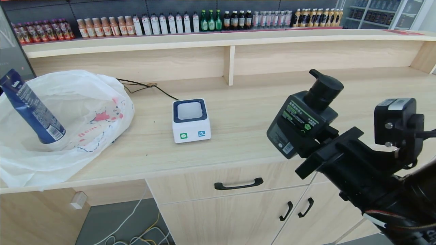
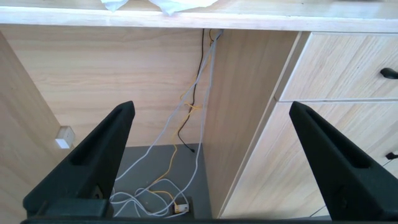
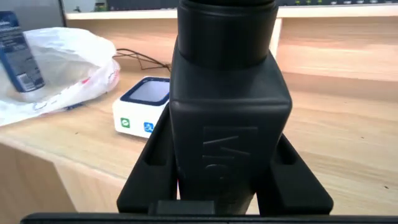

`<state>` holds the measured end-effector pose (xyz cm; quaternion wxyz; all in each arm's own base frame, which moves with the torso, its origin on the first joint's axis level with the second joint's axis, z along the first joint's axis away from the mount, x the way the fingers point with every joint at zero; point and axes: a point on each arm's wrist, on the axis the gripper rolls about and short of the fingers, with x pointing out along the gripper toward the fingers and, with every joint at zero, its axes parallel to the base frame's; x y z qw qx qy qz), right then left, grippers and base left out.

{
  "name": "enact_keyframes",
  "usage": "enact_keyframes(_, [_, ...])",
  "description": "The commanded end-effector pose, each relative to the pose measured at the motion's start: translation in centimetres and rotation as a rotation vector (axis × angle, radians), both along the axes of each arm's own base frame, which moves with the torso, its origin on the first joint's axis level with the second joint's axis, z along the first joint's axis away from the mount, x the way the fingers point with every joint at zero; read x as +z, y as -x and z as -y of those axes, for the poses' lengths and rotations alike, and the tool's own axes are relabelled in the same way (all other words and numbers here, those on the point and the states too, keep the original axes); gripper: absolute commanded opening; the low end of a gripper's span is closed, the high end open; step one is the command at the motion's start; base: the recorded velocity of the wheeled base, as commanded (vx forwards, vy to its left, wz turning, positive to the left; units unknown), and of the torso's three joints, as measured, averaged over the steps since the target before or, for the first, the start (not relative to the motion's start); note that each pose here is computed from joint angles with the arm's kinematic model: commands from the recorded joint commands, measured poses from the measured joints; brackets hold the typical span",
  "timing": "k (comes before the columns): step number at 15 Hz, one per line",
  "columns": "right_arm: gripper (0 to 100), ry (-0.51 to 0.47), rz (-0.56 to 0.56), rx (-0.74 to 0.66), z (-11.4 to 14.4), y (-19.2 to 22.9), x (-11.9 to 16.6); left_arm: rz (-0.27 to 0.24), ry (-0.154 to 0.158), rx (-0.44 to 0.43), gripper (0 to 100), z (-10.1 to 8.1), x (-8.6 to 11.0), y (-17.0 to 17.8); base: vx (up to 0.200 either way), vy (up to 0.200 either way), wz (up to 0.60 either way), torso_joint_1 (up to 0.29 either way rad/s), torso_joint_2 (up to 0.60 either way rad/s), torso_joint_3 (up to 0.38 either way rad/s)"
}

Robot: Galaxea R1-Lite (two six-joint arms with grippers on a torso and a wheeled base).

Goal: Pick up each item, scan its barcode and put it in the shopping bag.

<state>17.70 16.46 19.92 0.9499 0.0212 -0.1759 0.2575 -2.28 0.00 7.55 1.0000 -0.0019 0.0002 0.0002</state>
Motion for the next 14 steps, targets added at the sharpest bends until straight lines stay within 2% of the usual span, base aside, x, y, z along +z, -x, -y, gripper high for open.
enact_keyframes(1, [0,-0.033,-0.008,-0.082,-0.4,-0.8,0.3,0.000,0.001,0.001,100,0.0,0.0,0.0,0.000,0.200,0.00,0.007,0.00,0.002])
enact_keyframes(6, [0,-0.042,-0.004,-0.042,-1.2,-0.2,0.5,0.000,0.001,0.001,100,0.0,0.0,0.0,0.000,0.200,0.00,-0.003,0.00,0.004])
enact_keyframes(12, [0,-0.053,0.005,-0.051,0.6,1.3,0.9,0.000,0.001,0.001,100,0.0,0.0,0.0,0.000,0.200,0.00,0.006,0.00,0.002])
enact_keyframes(14, [0,-0.088,0.035,-0.078,1.5,1.5,2.0,0.000,0.001,0.001,100,0.0,0.0,0.0,0.000,0.200,0.00,-0.002,0.01,0.002])
